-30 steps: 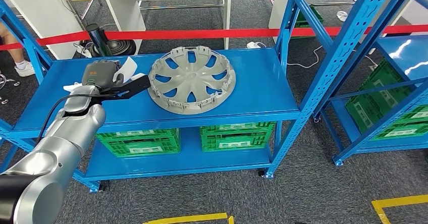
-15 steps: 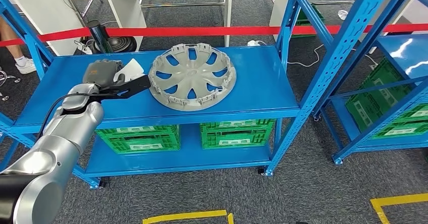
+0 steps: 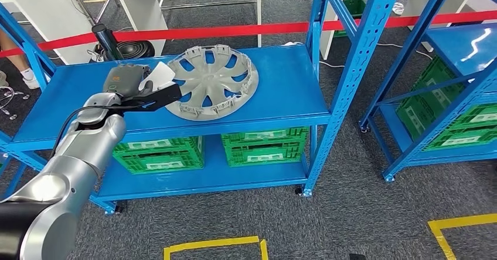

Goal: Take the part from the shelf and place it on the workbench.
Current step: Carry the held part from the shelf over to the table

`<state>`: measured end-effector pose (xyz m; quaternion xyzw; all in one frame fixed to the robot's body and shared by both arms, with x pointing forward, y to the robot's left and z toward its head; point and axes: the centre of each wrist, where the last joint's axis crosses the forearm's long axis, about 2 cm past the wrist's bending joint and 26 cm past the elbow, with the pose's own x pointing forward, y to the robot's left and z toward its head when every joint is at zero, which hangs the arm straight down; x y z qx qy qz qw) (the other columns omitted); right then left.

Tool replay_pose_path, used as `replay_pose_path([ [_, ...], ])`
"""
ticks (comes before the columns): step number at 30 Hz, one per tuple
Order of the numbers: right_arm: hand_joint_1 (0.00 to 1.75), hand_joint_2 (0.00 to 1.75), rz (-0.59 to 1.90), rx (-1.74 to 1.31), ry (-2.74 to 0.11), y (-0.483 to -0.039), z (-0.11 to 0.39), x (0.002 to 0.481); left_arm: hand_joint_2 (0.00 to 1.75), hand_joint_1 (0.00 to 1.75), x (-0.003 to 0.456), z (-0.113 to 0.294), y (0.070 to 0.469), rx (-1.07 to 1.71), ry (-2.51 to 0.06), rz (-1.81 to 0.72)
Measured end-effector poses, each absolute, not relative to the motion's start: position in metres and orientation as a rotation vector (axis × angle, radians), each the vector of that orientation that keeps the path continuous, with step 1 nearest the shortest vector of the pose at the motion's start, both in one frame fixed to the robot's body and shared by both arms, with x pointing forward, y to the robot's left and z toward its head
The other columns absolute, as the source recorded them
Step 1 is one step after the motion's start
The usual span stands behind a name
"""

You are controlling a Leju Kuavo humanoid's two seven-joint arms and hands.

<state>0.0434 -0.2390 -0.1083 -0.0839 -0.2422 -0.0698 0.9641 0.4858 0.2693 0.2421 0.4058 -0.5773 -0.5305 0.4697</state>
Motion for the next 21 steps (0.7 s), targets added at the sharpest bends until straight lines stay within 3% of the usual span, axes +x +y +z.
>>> replay_pose_path([
  [8,0.0,1.75,-0.128,-0.174,-0.489,-0.243,-0.109,0.044,1.75,1.75,0.493,0.268,0.261,1.02,-1.487,-1.275],
  [21,0.0,1.75,-0.124,-0.19,-0.479,-0.251,-0.109,0.044,1.75,1.75,0.493,0.273,0.275,1.074,-1.569,-1.18],
])
